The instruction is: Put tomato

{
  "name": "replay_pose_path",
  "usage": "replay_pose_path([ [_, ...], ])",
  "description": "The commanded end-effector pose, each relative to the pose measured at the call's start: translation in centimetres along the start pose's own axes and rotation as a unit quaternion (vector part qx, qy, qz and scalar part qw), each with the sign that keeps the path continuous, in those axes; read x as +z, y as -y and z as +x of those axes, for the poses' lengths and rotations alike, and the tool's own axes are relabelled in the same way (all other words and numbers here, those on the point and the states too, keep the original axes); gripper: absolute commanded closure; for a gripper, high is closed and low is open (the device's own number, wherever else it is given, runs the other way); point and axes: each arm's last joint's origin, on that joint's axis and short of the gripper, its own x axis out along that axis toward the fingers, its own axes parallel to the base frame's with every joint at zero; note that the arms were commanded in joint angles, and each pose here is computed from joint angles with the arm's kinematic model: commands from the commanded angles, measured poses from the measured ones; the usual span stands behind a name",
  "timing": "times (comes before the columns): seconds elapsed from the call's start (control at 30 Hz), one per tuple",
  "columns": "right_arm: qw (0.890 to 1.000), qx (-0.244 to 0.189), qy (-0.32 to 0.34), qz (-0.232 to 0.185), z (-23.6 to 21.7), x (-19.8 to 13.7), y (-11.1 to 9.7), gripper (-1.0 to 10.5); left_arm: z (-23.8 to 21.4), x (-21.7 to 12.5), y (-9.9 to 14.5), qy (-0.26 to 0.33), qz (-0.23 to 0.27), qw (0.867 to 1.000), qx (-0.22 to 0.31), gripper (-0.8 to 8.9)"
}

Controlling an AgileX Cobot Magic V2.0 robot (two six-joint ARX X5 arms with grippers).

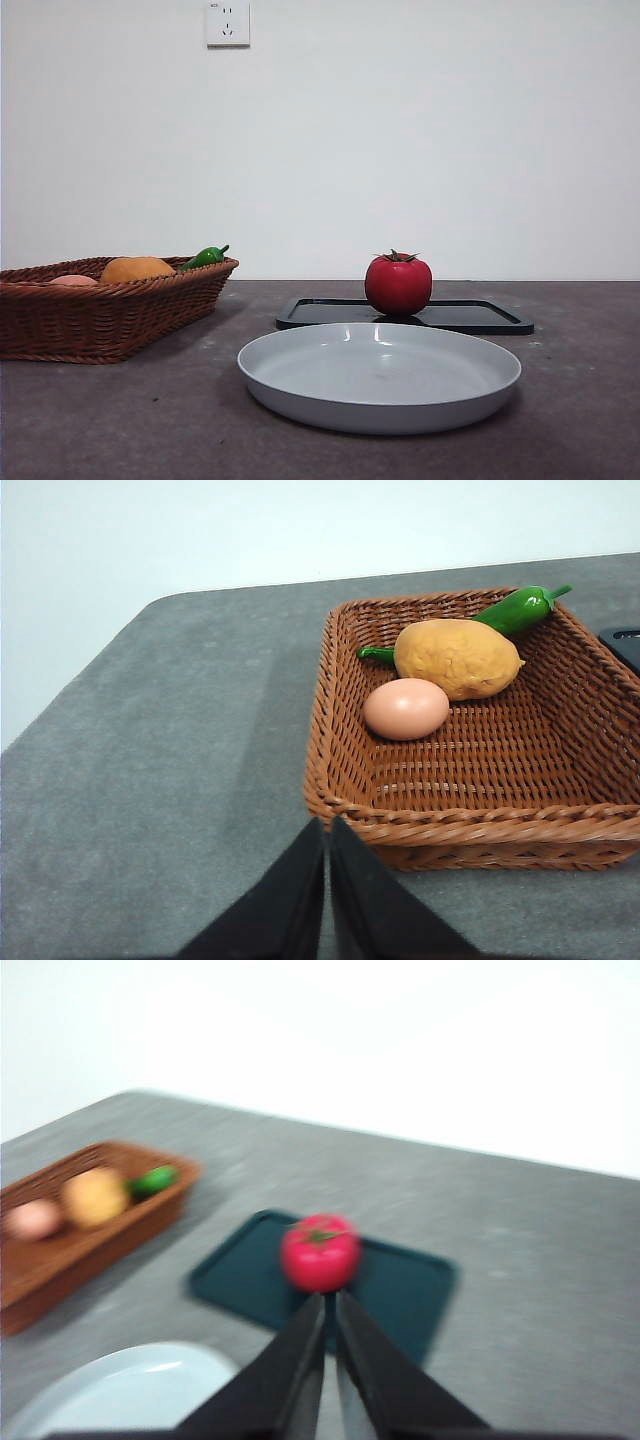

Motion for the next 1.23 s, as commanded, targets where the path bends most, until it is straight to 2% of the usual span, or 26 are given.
replay_pose_path([
  [0.03, 0.999, -0.033, 0.034, 0.006, 0.0, -2.2, 0.7, 9.4, 0.2, -0.8, 0.0, -0.014, -0.002, 1.0, 0.001, 8.05],
  [0.17, 0.994, -0.09, 0.063, 0.003, -0.2, -5.1, 1.4, 9.4, 0.2, -0.8, 0.0, -0.014, -0.002, 1.0, 0.001, 8.05],
  [0.4, 0.985, -0.153, 0.084, 0.005, 0.0, -9.0, 2.0, 9.4, 0.2, -0.8, 0.0, -0.014, -0.002, 1.0, 0.001, 8.05],
  [0.7, 0.984, -0.162, 0.071, 0.033, 0.4, -12.2, 2.3, 9.4, 0.2, -0.8, 0.0, -0.014, -0.002, 1.0, 0.001, 8.05],
  [1.0, 0.985, -0.166, -0.001, 0.049, 0.3, -13.7, 2.2, 9.4, 0.2, -0.8, 0.0, -0.014, -0.002, 1.0, 0.001, 8.05],
  [1.23, 0.985, -0.165, 0.007, 0.051, 0.3, -13.6, 2.2, 9.4, 0.2, -0.8, 0.0, -0.014, -0.002, 1.0, 0.001, 8.05],
])
